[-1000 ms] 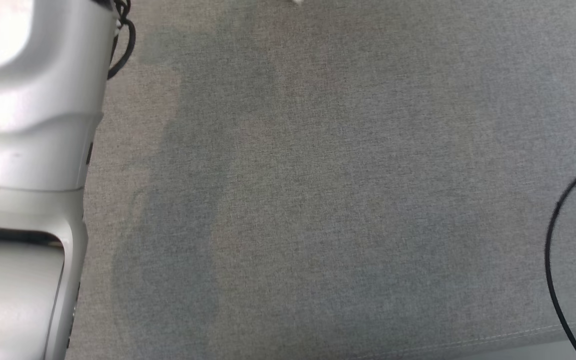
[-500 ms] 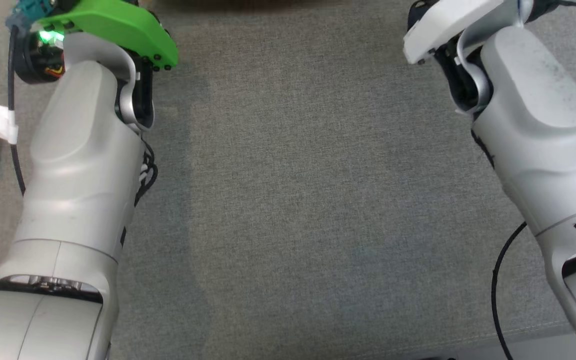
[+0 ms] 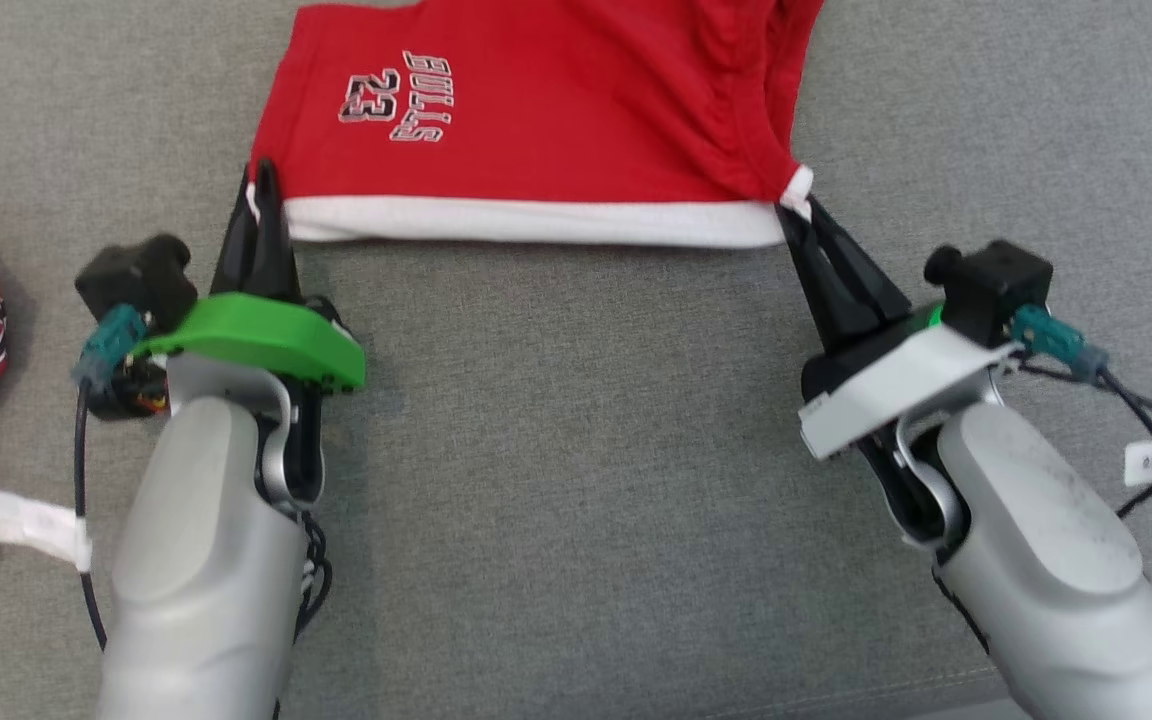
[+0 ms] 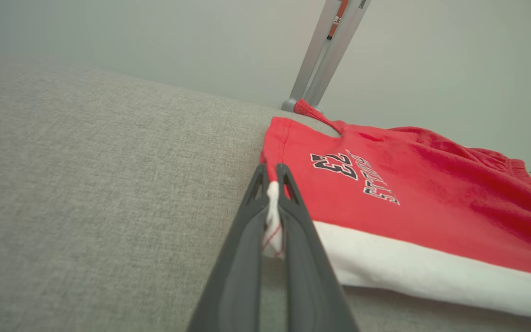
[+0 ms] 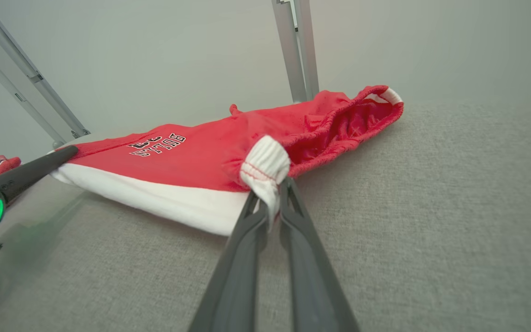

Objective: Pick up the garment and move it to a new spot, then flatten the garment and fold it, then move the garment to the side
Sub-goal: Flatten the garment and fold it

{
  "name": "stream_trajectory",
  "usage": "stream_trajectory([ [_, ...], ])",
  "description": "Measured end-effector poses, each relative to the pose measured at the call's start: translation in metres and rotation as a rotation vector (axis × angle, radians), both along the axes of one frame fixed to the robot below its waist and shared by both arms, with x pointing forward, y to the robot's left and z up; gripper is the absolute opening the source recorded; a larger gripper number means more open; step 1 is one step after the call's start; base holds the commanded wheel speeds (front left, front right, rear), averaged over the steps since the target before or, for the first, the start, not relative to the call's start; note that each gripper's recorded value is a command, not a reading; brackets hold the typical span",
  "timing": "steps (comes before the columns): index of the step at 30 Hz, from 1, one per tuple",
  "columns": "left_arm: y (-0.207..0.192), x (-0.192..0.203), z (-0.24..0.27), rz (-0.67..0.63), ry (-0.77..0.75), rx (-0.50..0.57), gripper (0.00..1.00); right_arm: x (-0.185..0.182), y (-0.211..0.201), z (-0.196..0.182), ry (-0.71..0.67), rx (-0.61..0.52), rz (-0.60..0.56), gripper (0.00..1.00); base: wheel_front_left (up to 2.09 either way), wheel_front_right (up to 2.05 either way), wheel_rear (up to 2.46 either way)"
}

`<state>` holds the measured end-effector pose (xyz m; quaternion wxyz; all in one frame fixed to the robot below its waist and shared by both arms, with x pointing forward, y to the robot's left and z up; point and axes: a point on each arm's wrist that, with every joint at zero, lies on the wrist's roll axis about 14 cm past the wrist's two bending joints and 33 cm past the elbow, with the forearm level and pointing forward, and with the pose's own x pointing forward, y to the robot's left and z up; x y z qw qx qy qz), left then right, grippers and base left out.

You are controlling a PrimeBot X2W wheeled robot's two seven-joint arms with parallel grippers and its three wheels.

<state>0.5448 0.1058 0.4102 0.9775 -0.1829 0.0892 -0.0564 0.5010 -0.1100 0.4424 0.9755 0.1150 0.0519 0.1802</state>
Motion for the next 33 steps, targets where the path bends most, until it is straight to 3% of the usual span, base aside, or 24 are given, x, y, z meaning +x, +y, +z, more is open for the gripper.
stream_trajectory([
  [11,0.026,-0.108,0.014,0.06,-0.016,0.035,0.0,-0.115,-0.013,0.005,0.03,0.02,-0.033,0.0,0.0,0.0,0.0],
  [18,0.035,-0.141,0.05,0.076,-0.02,0.05,0.0,-0.159,-0.014,0.016,0.09,0.031,-0.057,0.0,0.0,0.0,0.0],
  [24,0.03,-0.132,0.064,0.028,-0.023,0.073,0.0,-0.157,-0.016,0.019,0.116,0.039,-0.071,0.0,0.0,0.0,0.0],
  [33,0.004,-0.046,0.066,-0.113,0.009,0.115,0.0,-0.092,-0.03,0.025,0.094,0.146,-0.15,0.0,0.0,0.0,0.0],
])
